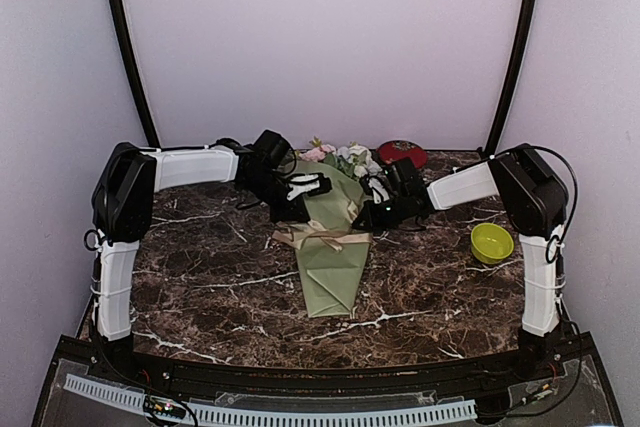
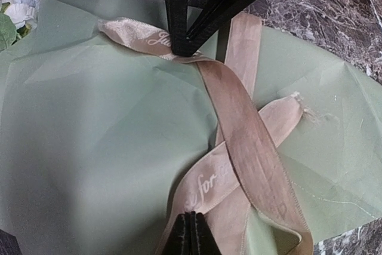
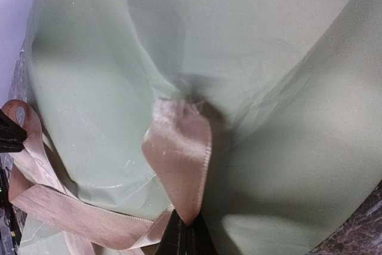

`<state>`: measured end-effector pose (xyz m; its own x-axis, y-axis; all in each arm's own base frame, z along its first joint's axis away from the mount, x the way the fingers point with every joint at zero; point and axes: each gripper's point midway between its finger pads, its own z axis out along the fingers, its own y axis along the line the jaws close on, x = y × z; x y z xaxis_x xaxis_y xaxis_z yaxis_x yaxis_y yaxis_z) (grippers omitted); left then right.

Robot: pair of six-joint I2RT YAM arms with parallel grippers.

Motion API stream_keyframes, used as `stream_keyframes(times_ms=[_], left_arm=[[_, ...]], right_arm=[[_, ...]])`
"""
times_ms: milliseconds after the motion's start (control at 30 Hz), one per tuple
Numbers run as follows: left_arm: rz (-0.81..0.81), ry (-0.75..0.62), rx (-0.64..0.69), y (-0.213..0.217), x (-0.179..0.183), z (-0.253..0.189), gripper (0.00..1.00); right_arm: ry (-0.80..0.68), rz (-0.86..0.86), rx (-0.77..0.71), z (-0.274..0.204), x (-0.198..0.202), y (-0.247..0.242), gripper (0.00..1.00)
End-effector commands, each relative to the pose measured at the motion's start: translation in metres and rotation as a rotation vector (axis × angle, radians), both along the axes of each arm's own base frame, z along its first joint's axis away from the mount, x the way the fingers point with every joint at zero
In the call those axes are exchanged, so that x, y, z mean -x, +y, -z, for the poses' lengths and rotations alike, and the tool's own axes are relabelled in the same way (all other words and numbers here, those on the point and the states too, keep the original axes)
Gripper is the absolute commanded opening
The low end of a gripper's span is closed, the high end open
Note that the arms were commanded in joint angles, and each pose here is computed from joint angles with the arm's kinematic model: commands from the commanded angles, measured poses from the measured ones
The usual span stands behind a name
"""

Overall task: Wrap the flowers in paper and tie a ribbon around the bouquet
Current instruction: Cross the ribbon over the folded bouquet.

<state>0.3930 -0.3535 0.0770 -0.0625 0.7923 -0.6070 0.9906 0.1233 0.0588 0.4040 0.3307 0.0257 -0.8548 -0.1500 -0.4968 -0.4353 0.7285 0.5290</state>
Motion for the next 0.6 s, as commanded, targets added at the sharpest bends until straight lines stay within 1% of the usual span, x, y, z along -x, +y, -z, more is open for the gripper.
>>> stream_keyframes(times_ms=[0,67,133,200,267,333,433,467,567], left_arm=[[-0.032,-0.052,-0.024,0.009,-0.005,-0.017,0.0],[-0.055,-0.07,-0.03,0.01,-0.011,-0.019,0.0],[-0.12,-0.105,-0.042,0.014,-0.023,-0.022,0.0],[-0.18,-0.15,-0.002,0.012,-0.036,-0.037,0.0],[-0.211,-0.173,0.075,0.007,-0.04,-0.059,0.0],[-0.213,-0.2,0.169,0.003,-0.036,-0.085,0.0],[-0.219,-0.233,0.291,0.003,-0.02,-0.118,0.0],[-0.218,-0.255,0.338,0.005,-0.014,-0.136,0.0],[-0.205,-0.282,0.474,0.007,0.006,-0.17,0.0]], right_arm=[[-0.021,-0.016,-0.003,-0.009,0.0,0.005,0.0],[-0.02,-0.014,-0.005,-0.009,-0.001,0.005,0.0],[-0.017,-0.012,-0.01,-0.009,-0.001,0.006,0.0],[-0.019,-0.011,-0.014,-0.011,-0.002,0.007,0.0],[-0.029,-0.011,-0.019,-0.015,-0.006,0.009,0.0],[-0.044,-0.014,-0.025,-0.022,-0.011,0.012,0.0],[-0.069,-0.016,-0.032,-0.03,-0.021,0.017,0.0],[-0.074,-0.017,-0.03,-0.03,-0.024,0.019,0.0],[-0.075,-0.016,-0.031,-0.028,-0.032,0.024,0.0]])
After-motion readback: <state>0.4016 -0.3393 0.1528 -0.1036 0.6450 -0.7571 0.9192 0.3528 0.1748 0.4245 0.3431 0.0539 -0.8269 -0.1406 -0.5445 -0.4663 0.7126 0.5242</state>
